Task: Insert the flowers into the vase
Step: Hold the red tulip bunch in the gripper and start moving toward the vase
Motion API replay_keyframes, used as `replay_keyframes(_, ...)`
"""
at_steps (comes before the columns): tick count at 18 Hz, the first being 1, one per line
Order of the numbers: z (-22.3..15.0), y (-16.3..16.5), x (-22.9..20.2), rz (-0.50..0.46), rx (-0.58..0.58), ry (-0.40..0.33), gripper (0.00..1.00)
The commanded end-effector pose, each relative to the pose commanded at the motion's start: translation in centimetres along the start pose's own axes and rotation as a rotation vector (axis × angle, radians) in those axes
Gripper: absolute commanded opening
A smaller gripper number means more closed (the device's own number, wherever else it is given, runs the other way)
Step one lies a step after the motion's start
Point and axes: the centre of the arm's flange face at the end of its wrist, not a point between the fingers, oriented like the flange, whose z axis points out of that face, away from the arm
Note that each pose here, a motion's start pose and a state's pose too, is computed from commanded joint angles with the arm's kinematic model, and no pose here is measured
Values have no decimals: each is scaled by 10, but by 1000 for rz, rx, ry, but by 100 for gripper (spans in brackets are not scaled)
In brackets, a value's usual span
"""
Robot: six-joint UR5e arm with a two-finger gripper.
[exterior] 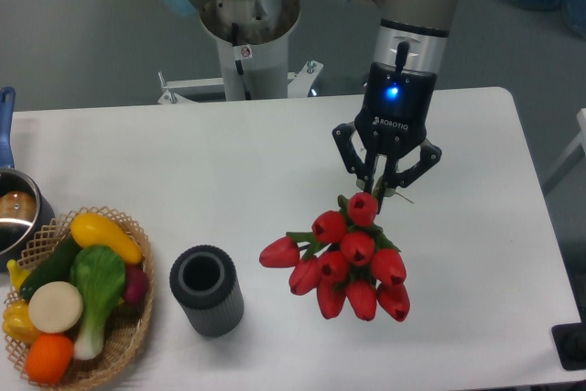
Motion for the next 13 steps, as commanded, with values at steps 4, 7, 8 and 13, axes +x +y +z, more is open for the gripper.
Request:
replay_keyframes(4,-3,-5,0,-23,25,10,18)
replay_keyframes(7,-3,-9,1,-72,111,76,18)
replay_keyframes(8,-5,-9,0,-79,132,89,18)
replay_keyframes(13,-2,-10,2,-78,141,102,18)
